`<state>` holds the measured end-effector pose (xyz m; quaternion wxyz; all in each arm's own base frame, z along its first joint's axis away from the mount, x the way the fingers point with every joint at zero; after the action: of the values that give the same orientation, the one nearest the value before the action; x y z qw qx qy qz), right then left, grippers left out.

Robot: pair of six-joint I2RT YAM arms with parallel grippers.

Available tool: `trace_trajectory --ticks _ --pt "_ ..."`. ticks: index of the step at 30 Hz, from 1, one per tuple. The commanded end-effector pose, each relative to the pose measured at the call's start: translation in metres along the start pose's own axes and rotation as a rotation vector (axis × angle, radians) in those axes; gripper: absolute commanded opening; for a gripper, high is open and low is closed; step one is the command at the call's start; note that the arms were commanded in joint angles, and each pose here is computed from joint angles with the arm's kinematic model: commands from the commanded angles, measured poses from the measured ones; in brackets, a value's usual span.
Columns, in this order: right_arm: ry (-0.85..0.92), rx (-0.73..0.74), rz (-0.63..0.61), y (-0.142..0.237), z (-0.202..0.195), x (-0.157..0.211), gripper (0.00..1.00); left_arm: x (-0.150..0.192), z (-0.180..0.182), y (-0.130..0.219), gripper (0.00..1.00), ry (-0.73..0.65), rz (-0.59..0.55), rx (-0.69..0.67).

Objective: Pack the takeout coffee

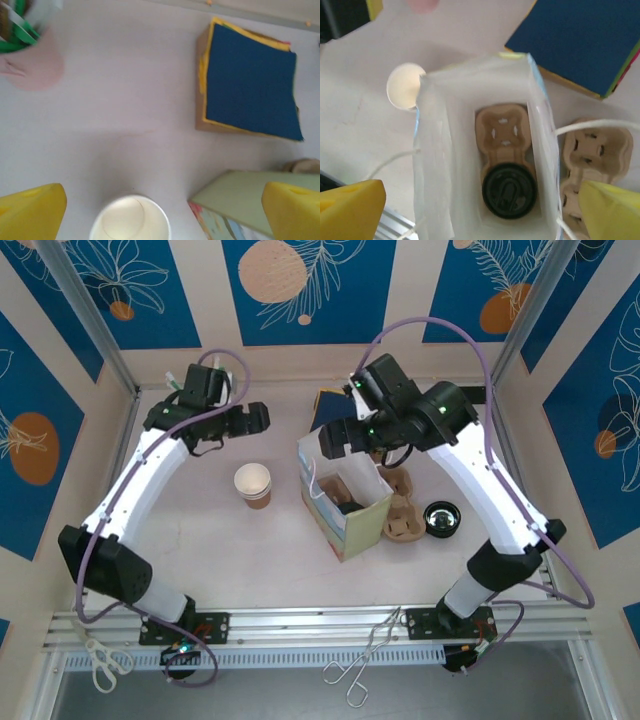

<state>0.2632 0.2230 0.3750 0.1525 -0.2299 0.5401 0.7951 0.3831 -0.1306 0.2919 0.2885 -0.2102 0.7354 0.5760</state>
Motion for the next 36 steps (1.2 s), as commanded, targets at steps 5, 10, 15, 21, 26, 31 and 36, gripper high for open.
trace_trajectory --ticks 5,10,15,21,26,31,36 --pt "-0.041 -0.098 -0.131 0.002 -0.001 -0.038 0.99 -0.042 0.050 -0.006 0.95 -0.002 -0.046 -0.154" --pt "-0.069 -0.106 -0.130 -0.007 -0.009 -0.052 0.99 -0.059 0.072 -0.022 0.85 -0.018 -0.046 -0.221" --pt "-0.082 -0.112 -0.118 -0.014 -0.016 -0.061 0.99 -0.065 0.082 -0.040 0.77 -0.044 -0.021 -0.248" --pt "-0.090 -0.134 -0.110 -0.020 -0.016 -0.070 0.99 -0.083 0.095 -0.059 0.72 -0.027 -0.023 -0.240" --pt "-0.092 -0.142 -0.092 -0.025 -0.014 -0.070 0.99 -0.092 0.100 -0.075 0.70 -0.035 -0.027 -0.245" --pt "-0.092 -0.141 -0.086 -0.026 -0.014 -0.070 0.99 -0.104 0.112 -0.084 0.61 0.002 -0.039 -0.243" --pt "-0.099 -0.139 -0.069 -0.029 -0.015 -0.067 0.99 -0.102 0.111 -0.077 0.61 -0.001 -0.033 -0.234"
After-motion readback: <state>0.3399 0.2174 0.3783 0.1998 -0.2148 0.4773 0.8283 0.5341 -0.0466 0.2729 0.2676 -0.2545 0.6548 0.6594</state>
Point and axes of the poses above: each hand's point on the last joint's axis, 136 mm out from that joint toward the fingers, its own y axis back along the fingers, its own z axis along the line the jaws close on, x = y × z, the point moved 2 cm from there along y, back along the fingers, and after that the axes turned 11 degrees about -y, right-handed, at the moved point
